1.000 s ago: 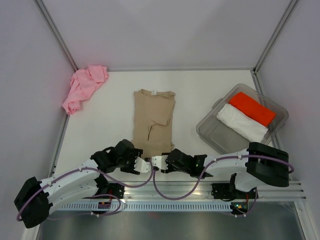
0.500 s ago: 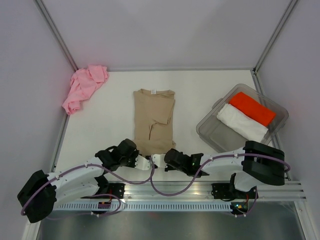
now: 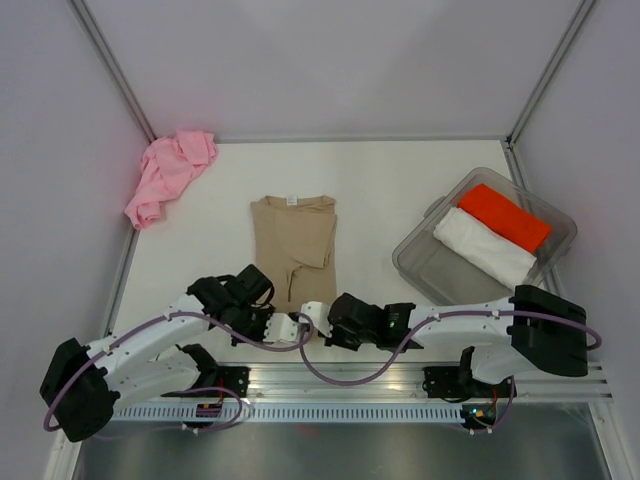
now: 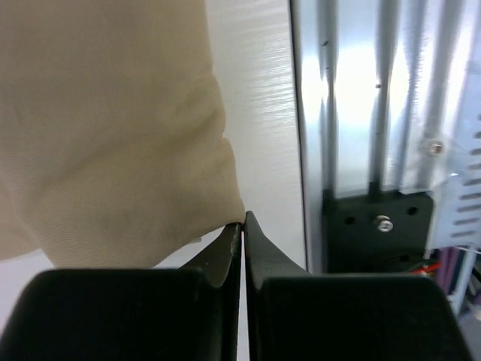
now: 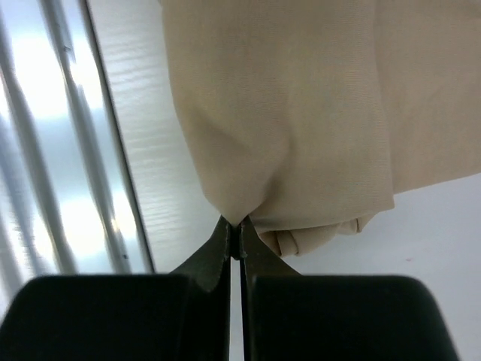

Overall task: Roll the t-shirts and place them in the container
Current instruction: Roll the tshirt

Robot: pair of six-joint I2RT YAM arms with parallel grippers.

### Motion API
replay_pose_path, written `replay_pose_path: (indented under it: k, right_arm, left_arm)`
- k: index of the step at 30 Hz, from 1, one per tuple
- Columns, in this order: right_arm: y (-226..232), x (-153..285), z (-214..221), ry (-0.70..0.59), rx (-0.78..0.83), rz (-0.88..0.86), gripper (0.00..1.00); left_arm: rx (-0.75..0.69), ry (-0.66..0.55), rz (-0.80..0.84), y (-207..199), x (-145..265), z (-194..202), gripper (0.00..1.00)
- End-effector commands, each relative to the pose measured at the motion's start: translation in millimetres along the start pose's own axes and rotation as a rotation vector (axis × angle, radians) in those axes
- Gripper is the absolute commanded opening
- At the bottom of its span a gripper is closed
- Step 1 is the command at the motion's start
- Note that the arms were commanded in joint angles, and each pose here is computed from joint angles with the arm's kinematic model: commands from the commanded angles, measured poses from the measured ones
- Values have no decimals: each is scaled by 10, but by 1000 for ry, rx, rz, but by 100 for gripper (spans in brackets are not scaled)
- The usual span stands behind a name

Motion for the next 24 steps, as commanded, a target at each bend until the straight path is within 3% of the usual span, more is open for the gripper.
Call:
replay_pose_path:
  k: [1,9,14,17,24]
  right_arm:
    - [284,116,-305,-95,-162,-155,0]
    - [431,345,-548,-291,-420,-221,0]
    - [360,326,-586,-308,-494,-252,0]
    - [54,300,-469,-325,-644,-267,0]
    - [-318,198,-362,-300,-752,-248,0]
  left_arm:
    - [25,-106,138,-180,217,-249,2]
    - [219,-172,205,-26,539,-177,2]
    - [333,-179,223,245,556,-112,2]
    - [385,-177,161,524,539,-8,2]
    - [456,-189,75,959,484,105,2]
Point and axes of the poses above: each gripper's point midway between its finger pads, its own x axis back along the fingers, its own y axis along the line the jaws close on, z = x × y, the point moved 2 cm from there along x, back along the fingers, and after that the axes turned 7 degrees about x, right-handed, at the moved point
